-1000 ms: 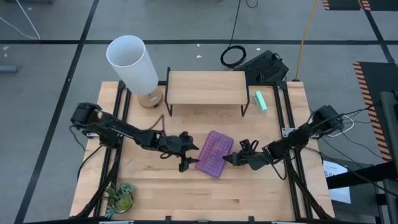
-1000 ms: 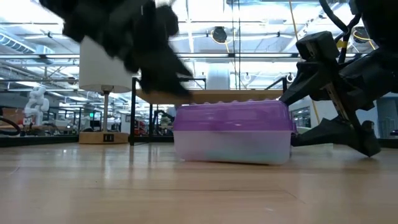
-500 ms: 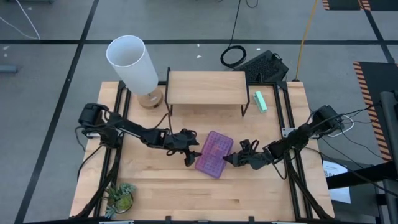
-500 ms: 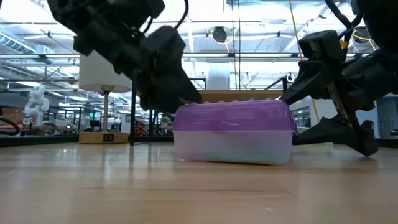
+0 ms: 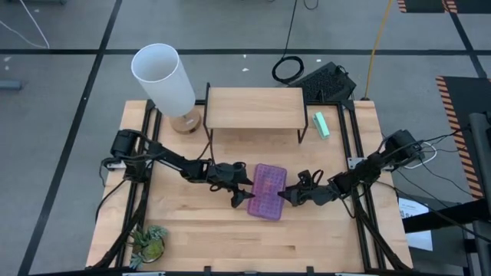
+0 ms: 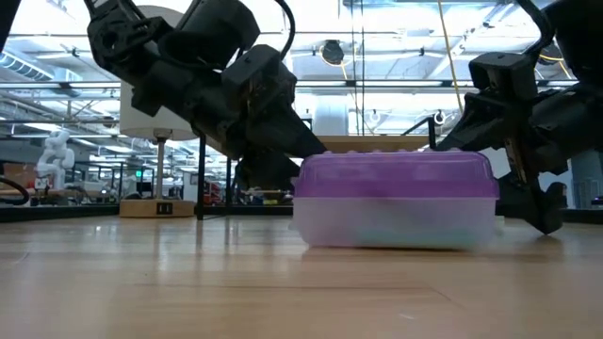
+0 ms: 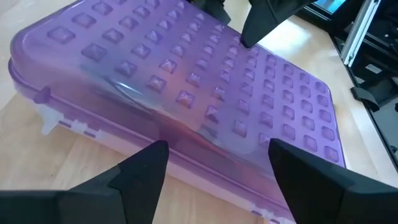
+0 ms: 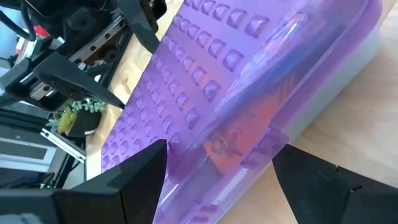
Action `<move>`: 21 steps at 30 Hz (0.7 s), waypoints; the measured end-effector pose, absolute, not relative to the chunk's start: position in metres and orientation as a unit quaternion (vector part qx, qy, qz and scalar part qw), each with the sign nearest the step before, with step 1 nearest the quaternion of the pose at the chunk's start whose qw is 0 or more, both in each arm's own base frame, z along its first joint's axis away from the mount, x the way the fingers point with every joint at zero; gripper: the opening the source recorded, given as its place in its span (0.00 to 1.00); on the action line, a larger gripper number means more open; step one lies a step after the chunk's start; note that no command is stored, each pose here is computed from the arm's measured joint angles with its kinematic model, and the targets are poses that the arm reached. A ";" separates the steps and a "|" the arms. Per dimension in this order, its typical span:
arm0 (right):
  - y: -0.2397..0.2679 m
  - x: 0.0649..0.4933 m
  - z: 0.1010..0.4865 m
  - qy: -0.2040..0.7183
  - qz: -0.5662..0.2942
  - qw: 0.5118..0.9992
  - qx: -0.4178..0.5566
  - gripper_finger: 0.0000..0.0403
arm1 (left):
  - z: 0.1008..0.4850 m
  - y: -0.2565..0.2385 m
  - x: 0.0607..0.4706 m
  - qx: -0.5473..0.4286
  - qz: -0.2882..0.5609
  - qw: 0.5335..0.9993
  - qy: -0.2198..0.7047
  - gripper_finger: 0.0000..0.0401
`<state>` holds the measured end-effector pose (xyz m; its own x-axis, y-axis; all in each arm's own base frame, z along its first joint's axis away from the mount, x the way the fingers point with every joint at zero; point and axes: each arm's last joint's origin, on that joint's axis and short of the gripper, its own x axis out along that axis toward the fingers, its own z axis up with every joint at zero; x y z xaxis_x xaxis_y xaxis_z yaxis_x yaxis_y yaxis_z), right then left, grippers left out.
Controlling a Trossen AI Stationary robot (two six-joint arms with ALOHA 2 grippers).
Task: Pack school essentials
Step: Put the violet supply box on the shelf
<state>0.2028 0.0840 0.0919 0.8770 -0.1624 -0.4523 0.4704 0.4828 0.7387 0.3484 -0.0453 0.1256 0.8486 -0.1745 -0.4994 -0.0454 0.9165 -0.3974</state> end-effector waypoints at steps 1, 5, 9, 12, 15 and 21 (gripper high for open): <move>0.084 0.203 0.092 0.162 -0.186 0.846 0.473 0.70 | 0.126 -0.046 0.349 -0.199 -0.036 0.941 0.271 0.70; 0.084 0.204 0.093 0.157 -0.180 0.850 0.469 0.70 | 0.127 -0.046 0.350 -0.198 -0.040 0.944 0.259 0.70; 0.085 0.205 0.096 0.147 -0.168 0.858 0.463 0.70 | 0.130 -0.046 0.351 -0.194 -0.042 0.946 0.256 0.70; 0.085 0.205 0.096 0.145 -0.167 0.858 0.463 0.70 | 0.132 -0.046 0.351 -0.193 -0.041 0.946 0.256 0.70; 0.085 0.206 0.097 0.143 -0.163 0.862 0.459 0.70 | 0.135 -0.046 0.350 -0.187 -0.037 0.947 0.259 0.70; 0.085 0.206 0.102 0.136 -0.157 0.869 0.448 0.70 | 0.138 -0.046 0.350 -0.182 -0.029 0.949 0.256 0.70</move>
<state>0.2058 0.0846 0.1020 0.9137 -0.1500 -0.3776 0.3946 0.5488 0.7369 0.3502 -0.0457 0.1379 0.8672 -0.1472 -0.4756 -0.0390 0.9323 -0.3597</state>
